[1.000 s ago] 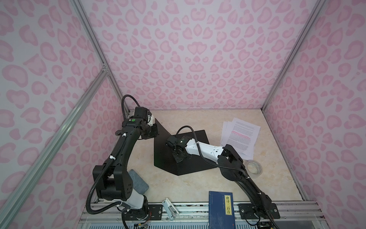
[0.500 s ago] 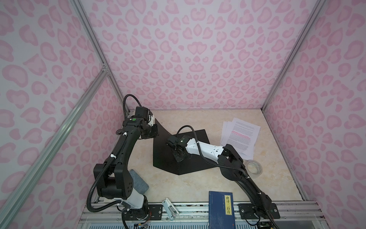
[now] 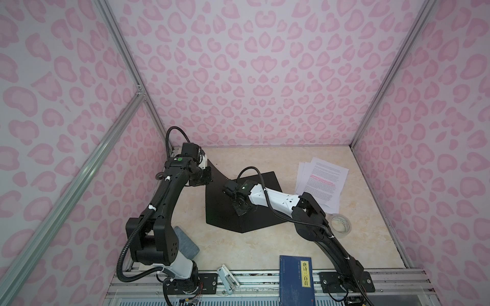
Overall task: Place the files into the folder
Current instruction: 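Hold the clip with the right gripper while left gripper pushes the cover upright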
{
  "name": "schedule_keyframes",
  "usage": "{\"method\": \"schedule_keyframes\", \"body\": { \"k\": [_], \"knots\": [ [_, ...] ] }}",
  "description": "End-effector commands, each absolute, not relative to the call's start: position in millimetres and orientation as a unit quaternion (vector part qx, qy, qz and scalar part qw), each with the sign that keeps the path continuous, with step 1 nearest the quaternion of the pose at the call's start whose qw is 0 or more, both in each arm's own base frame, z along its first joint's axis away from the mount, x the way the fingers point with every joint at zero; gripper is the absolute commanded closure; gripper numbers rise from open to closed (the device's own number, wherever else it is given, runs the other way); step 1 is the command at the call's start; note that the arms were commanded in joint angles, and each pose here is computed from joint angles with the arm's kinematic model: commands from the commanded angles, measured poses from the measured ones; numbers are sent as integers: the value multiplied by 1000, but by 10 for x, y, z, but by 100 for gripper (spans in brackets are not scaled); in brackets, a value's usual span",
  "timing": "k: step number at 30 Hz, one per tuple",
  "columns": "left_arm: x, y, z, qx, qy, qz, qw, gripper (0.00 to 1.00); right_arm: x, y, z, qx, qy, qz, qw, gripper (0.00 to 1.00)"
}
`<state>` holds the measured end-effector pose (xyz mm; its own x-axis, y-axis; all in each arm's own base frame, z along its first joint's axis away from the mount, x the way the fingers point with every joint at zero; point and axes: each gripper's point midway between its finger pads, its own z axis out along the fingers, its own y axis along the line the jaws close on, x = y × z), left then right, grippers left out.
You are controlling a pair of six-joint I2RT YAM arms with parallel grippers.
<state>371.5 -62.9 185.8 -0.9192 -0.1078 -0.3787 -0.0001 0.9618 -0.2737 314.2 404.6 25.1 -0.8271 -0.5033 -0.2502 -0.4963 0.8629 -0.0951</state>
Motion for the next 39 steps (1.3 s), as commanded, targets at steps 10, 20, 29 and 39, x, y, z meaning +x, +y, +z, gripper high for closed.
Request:
{"method": "schedule_keyframes", "body": {
  "k": [10,20,29,39],
  "knots": [
    [3504,-608,1750,-12,980,-122,154,97,3200,3892,197,-262,954,-49,135,93],
    [3528,-624,1751,-12,980,-127,153,97,3202,4010,344,-272,951,-30,145,91],
    [3560,-636,1775,-11,980,-130,153,97,3143,4062,541,-279,946,-33,163,85],
    [3566,-663,1811,-13,978,-138,154,97,2983,4068,493,-285,947,-27,143,85]
  ]
}}
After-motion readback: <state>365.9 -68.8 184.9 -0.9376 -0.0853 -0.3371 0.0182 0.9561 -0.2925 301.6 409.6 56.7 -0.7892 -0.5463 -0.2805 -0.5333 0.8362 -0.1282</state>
